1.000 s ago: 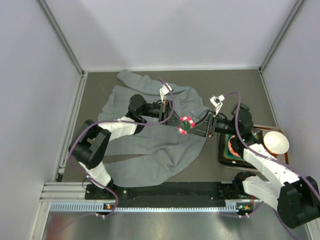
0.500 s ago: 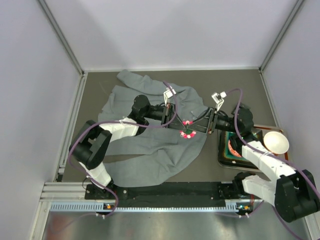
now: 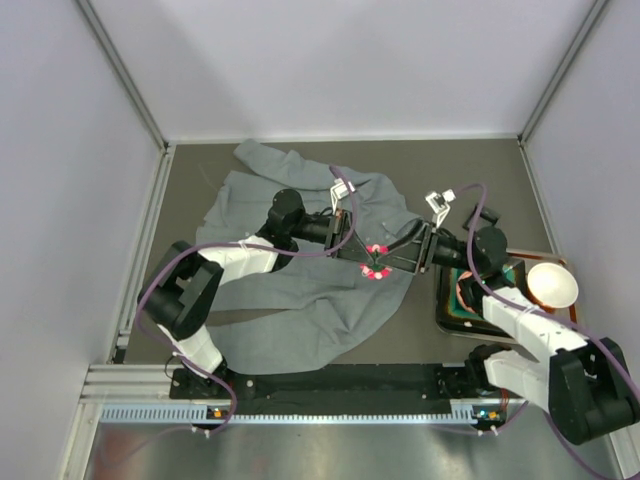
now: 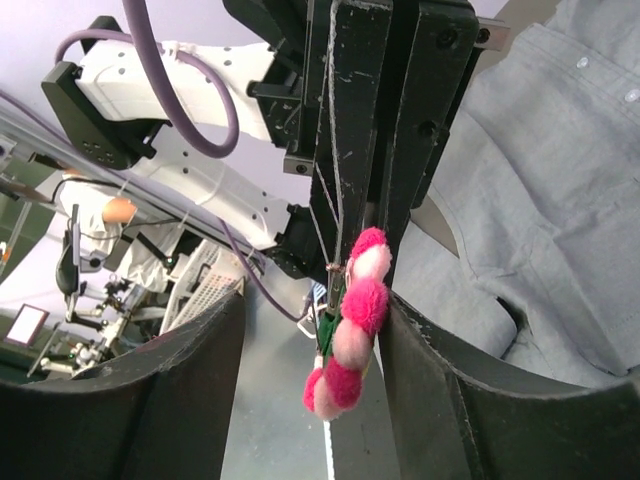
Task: Remove the brooch from the garment
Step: Pass from the left arm to the right
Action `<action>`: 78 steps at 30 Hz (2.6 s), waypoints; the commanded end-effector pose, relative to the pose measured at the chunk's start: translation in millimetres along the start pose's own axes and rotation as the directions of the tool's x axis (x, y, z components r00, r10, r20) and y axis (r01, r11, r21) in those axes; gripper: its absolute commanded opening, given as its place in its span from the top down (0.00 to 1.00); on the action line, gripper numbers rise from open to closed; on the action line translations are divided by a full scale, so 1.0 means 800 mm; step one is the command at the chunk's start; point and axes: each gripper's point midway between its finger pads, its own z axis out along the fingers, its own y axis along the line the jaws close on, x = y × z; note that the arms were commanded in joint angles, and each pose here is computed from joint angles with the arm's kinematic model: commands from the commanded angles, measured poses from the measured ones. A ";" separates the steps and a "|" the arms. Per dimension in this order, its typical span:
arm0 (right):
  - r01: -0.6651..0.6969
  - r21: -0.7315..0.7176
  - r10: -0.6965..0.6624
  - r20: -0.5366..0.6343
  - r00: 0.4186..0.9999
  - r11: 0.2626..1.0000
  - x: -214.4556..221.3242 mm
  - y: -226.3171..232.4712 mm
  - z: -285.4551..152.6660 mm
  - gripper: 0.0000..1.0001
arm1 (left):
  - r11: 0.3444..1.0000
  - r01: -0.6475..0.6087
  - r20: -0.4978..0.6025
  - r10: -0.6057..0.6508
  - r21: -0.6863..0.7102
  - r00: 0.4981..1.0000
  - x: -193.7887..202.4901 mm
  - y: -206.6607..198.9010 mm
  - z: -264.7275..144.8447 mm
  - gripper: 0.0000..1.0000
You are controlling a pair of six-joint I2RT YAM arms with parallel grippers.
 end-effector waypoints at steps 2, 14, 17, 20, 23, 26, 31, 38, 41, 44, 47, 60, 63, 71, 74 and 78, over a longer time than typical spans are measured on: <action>0.039 -0.040 -0.039 0.005 0.999 0.998 0.011 0.010 -0.007 0.45 | 0.994 -0.110 0.053 0.110 -0.010 0.993 -0.026 -0.024 0.002 1.00; 0.046 -0.051 -0.043 0.046 0.998 0.998 0.011 0.014 -0.023 0.69 | 0.992 -0.103 0.070 0.108 -0.076 0.992 -0.032 -0.019 0.001 1.00; 0.053 -0.060 -0.050 0.046 0.998 0.997 0.011 0.018 -0.024 0.70 | 0.991 -0.100 0.075 0.107 -0.087 0.991 -0.036 -0.018 0.002 1.00; 0.068 -0.072 -0.065 0.042 0.997 0.995 0.009 0.024 -0.024 0.74 | 0.992 -0.096 0.070 0.102 -0.086 0.992 -0.035 -0.016 0.002 1.00; 0.062 -0.065 -0.059 0.044 0.997 0.996 0.008 0.022 -0.023 0.81 | 0.991 -0.089 0.069 0.096 -0.098 0.993 -0.035 -0.014 0.002 1.00; 0.062 -0.065 -0.059 0.042 0.997 0.996 0.008 0.021 -0.023 0.89 | 0.989 -0.073 0.074 0.083 -0.126 0.994 -0.038 -0.008 0.002 1.00; 0.069 -0.081 -0.065 0.051 0.997 0.994 0.007 0.026 -0.024 0.76 | 0.985 -0.043 0.104 0.061 -0.168 0.993 -0.044 -0.001 0.002 1.00; 0.066 -0.045 -0.063 0.064 0.996 0.997 0.007 0.018 -0.032 0.64 | 0.982 -0.040 0.095 0.058 -0.185 0.994 -0.044 0.005 -0.003 1.00; 0.071 -0.044 -0.068 0.075 0.995 0.997 0.006 0.018 -0.038 0.72 | 0.984 -0.047 0.091 0.063 -0.174 0.994 -0.043 0.001 -0.004 1.00; 0.073 -0.052 -0.069 0.077 0.995 0.996 0.005 0.020 -0.038 0.73 | 0.985 -0.039 0.083 0.054 -0.170 0.995 -0.041 0.005 -0.004 1.00; 0.073 -0.057 -0.069 0.070 0.995 0.996 0.006 0.021 -0.038 0.74 | 0.985 -0.034 0.086 0.049 -0.172 0.995 -0.041 0.007 -0.006 1.00; 0.038 -0.013 -0.036 0.082 0.996 0.999 0.001 0.008 -0.036 1.00 | 0.972 0.014 0.140 0.020 -0.237 0.990 -0.053 0.011 -0.007 0.72; 0.072 0.015 -0.073 0.101 0.992 0.997 -0.003 0.008 -0.037 1.00 | 0.963 0.007 0.157 0.037 -0.269 0.987 -0.059 0.008 -0.010 0.68; 0.079 0.123 -0.095 0.131 0.987 0.989 -0.009 -0.006 -0.040 1.00 | 0.941 0.017 0.213 0.059 -0.339 0.975 -0.075 0.006 -0.013 0.52; 0.075 0.136 -0.094 0.133 0.987 0.988 -0.007 -0.010 -0.039 1.00 | 0.944 0.013 0.207 0.059 -0.330 0.976 -0.075 0.003 -0.008 0.50; 0.071 0.148 -0.093 0.145 0.985 0.986 -0.009 -0.012 -0.039 1.00 | 0.948 0.005 0.184 0.056 -0.318 0.981 -0.067 -0.001 0.001 0.41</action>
